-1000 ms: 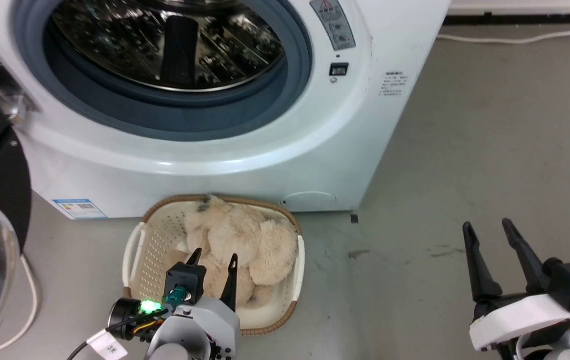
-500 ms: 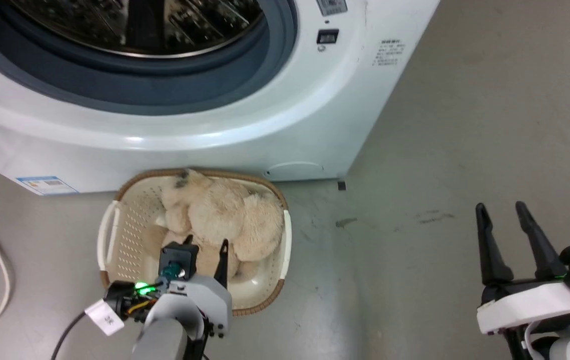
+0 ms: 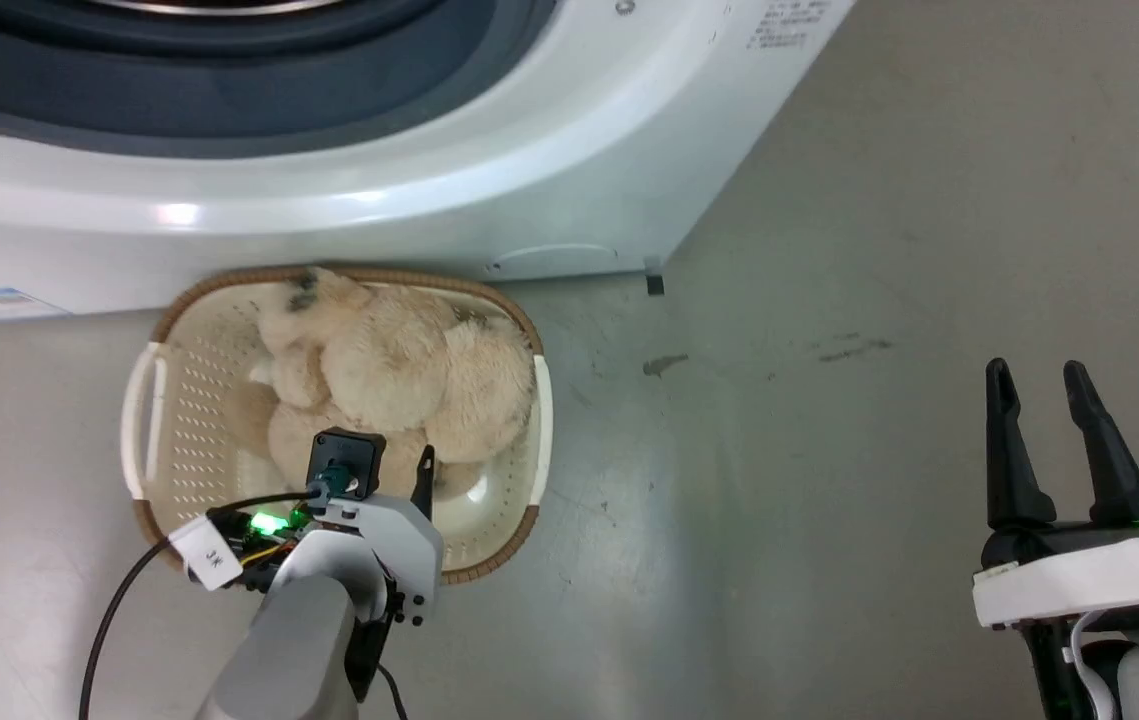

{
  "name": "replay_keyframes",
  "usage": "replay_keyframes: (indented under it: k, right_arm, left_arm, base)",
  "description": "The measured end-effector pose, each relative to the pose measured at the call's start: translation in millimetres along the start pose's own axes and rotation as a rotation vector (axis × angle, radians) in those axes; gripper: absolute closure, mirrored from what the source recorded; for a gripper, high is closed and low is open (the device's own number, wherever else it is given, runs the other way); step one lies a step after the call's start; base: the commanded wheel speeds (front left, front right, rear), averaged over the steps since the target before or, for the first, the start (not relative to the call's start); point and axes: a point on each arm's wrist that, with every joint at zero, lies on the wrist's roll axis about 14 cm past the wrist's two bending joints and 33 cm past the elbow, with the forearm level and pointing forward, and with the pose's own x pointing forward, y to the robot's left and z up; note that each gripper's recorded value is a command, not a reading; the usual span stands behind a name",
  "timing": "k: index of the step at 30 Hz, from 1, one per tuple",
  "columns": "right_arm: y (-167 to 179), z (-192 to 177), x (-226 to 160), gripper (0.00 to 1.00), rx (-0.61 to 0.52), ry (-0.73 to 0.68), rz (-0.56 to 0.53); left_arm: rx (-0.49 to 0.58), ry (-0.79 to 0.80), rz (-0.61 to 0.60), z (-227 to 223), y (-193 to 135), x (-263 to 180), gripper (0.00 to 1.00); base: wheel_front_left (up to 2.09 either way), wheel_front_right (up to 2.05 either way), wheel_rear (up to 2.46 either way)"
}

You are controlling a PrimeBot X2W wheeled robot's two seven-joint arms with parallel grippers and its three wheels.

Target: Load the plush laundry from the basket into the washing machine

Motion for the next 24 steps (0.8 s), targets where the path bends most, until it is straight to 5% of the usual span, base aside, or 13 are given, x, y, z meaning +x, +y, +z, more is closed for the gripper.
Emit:
replay_keyframes:
  k: [24]
  right_arm:
    - [-29,-45,21,0.00,0.036,0.074,-0.096]
  left_arm:
    - [0.210,0.270,0.051,-67,31,79,0.00]
  base:
    - [0.00,0.00,0.00]
